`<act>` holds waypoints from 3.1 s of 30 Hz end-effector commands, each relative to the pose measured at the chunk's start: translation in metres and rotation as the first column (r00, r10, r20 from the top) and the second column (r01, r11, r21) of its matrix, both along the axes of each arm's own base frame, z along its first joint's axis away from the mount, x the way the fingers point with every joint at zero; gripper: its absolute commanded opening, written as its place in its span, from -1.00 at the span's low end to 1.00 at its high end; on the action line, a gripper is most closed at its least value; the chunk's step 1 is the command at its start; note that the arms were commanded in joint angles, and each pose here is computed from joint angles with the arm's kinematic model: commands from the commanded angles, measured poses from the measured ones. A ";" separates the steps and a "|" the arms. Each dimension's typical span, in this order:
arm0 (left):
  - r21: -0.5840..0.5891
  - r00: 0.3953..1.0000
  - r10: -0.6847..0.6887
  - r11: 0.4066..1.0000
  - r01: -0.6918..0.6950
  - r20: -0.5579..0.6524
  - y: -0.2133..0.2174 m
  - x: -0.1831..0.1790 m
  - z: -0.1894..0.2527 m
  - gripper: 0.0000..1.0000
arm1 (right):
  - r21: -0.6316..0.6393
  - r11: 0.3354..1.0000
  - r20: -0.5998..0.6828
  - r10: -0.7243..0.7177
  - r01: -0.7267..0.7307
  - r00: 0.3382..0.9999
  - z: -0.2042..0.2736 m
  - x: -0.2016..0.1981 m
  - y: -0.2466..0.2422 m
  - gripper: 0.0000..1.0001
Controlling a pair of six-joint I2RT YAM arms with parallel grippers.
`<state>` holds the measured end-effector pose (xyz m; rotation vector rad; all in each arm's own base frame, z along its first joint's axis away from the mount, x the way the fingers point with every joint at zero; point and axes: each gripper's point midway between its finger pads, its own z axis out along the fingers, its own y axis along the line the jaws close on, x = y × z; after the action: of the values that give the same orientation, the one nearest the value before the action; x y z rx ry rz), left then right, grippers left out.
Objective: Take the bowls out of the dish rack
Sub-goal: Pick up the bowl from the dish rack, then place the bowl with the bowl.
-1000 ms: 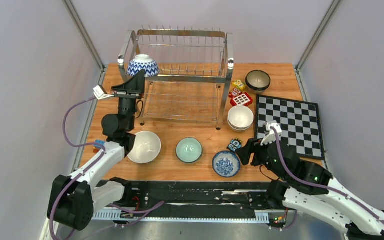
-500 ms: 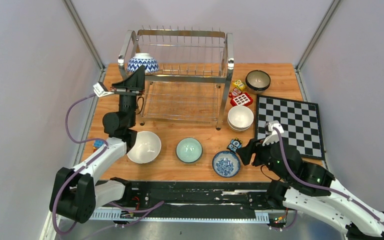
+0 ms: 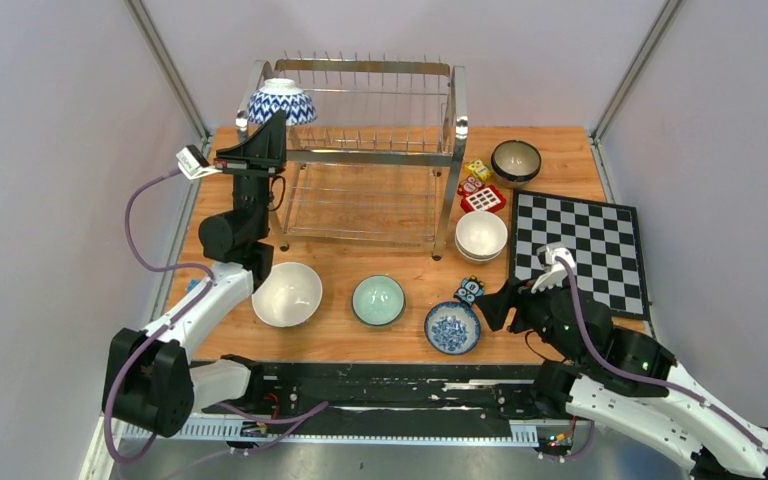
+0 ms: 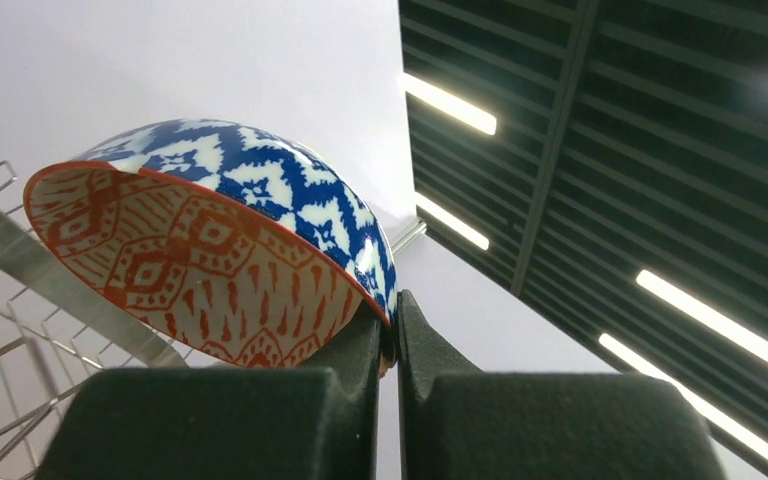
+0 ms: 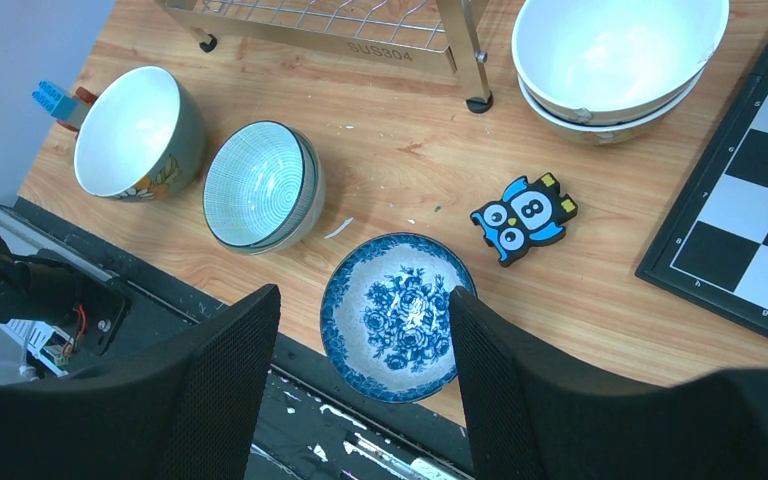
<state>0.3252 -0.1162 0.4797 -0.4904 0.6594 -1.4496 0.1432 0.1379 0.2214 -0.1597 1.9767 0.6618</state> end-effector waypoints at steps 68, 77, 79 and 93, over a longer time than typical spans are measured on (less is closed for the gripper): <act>0.193 0.639 -0.764 -0.616 -0.764 0.089 -0.173 -0.263 -0.257 -1.00 | -0.337 0.880 -0.208 0.278 -0.336 0.938 0.116 -0.008 0.046 0.41; 0.114 0.612 -0.788 -0.603 -0.789 0.064 -0.182 -0.265 -0.265 -1.00 | -0.330 0.851 -0.285 0.323 -0.409 0.902 0.086 -0.020 0.067 0.32; 0.107 0.609 -0.792 -0.602 -0.792 0.051 -0.183 -0.267 -0.267 -1.00 | -0.337 0.841 -0.297 0.331 -0.423 0.896 0.081 -0.022 0.072 0.26; 0.136 0.613 -0.789 -0.603 -0.786 0.045 -0.189 -0.273 -0.271 -1.00 | -0.401 0.750 -0.394 0.377 -0.526 0.838 0.029 -0.046 0.092 0.08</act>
<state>0.0557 -0.2934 0.1923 2.3104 0.7791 0.3247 0.1042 0.2260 0.2674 -0.9269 2.3582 0.4887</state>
